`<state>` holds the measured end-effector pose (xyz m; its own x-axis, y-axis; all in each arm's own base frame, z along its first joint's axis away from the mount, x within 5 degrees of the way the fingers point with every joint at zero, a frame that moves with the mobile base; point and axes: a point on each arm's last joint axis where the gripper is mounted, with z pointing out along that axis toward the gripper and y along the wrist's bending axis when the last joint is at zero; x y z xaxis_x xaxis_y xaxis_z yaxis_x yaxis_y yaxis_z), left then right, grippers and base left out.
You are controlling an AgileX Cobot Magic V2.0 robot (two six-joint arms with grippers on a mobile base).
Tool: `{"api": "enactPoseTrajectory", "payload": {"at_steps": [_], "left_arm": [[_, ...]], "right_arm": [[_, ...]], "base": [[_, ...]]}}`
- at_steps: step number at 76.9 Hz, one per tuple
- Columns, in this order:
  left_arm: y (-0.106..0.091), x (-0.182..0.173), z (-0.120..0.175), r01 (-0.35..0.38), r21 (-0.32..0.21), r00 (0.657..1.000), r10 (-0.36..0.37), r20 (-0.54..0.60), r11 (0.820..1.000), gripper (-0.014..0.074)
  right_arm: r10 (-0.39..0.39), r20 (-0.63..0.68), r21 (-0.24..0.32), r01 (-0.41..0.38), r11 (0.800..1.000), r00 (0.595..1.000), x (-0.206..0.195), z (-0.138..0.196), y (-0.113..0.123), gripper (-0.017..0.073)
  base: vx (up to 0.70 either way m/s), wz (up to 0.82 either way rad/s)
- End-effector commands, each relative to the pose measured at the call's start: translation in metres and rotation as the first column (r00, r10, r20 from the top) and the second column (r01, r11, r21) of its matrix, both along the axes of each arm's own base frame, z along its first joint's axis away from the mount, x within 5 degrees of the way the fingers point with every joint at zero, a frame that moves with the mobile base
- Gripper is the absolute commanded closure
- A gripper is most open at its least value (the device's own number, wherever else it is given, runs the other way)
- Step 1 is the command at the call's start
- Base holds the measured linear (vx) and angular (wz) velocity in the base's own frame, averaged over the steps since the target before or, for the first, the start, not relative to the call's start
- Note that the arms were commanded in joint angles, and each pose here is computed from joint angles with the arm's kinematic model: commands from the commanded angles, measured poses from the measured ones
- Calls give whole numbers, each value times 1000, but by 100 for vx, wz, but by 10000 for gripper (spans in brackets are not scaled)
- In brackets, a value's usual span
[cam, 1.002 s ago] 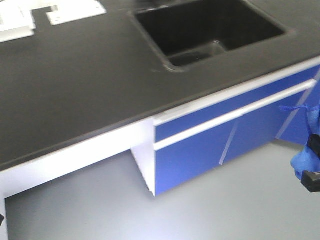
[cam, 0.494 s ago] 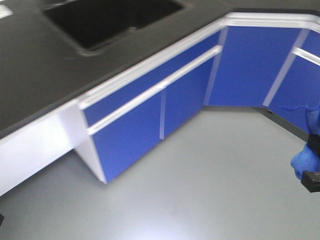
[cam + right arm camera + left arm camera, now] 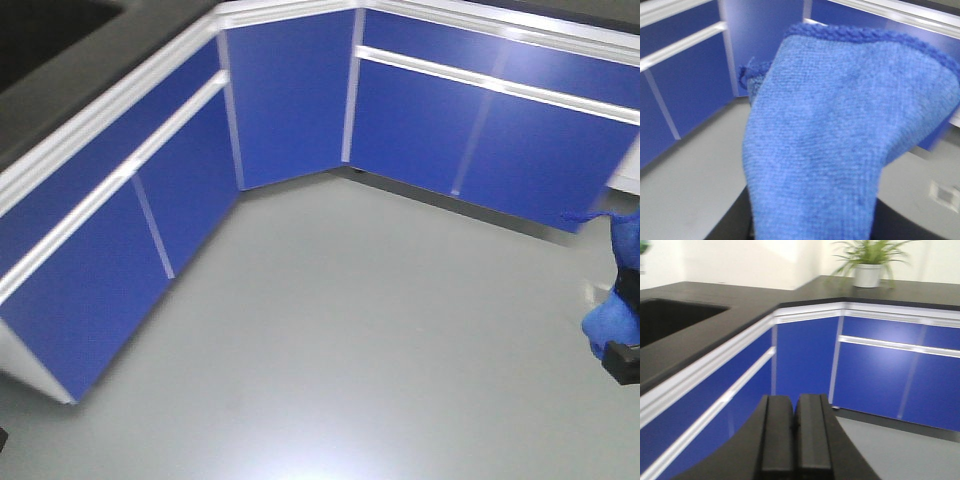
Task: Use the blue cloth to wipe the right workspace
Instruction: 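Drive the base to the other bench holding the cloth in the right gripper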
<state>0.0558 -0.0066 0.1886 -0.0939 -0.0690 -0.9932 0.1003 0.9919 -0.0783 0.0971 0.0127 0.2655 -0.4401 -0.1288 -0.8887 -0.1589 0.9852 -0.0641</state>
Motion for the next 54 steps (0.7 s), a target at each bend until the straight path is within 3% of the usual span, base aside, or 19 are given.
{"api": "enactPoseTrajectory", "payload": {"at_steps": [1, 54], "left_arm": [[1, -1, 16, -8, -15, 993, 10, 115, 1000, 600], [1, -1, 16, -8, -15, 993, 10, 115, 1000, 600]], "right_arm": [[4, 96, -1, -4, 1000, 995, 5, 14, 0, 567], [3, 93, 0, -3, 1000, 996, 5, 14, 0, 567]], "base": [[-14, -79], [-15, -61]]}}
